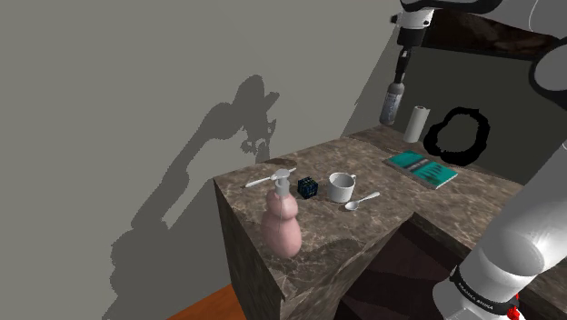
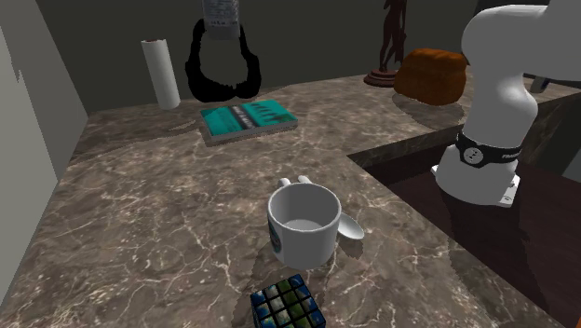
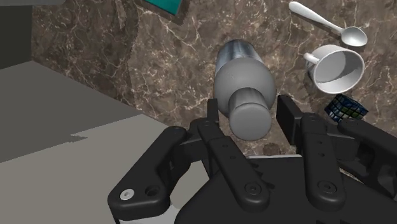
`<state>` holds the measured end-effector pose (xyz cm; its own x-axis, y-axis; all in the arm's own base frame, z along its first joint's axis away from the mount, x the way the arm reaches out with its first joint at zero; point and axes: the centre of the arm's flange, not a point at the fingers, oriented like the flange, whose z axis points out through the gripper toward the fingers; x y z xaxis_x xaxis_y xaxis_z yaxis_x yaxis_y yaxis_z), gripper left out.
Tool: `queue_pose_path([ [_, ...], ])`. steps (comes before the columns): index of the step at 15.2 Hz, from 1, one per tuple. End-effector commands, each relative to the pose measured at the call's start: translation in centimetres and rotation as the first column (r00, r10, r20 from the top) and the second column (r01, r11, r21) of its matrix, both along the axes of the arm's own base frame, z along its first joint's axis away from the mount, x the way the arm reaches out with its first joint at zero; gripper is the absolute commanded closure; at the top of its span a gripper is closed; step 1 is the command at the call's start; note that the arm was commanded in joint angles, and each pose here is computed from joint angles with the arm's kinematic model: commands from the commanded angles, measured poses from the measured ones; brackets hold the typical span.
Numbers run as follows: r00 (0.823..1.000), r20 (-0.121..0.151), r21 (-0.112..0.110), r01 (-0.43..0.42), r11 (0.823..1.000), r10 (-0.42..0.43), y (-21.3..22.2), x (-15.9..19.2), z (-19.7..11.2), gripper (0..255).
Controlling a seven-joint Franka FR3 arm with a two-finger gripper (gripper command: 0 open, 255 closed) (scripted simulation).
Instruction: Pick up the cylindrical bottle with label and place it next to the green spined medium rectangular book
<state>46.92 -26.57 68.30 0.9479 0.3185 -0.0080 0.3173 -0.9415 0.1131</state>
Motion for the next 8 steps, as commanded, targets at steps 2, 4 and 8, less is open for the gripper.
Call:
queue_pose_path([
  [2,1.0,0.001,-0.001,-0.002,1.0,0.002,-3.8,-0.6,-0.1,255],
  [4,1.0,0.001,-0.001,-0.002,1.0,0.002,-6.5,-0.8,0.0,255],
  [8,1.0,0.001,-0.001,-0.002,1.0,0.002,-11.7,-1.2,0.1,255],
])
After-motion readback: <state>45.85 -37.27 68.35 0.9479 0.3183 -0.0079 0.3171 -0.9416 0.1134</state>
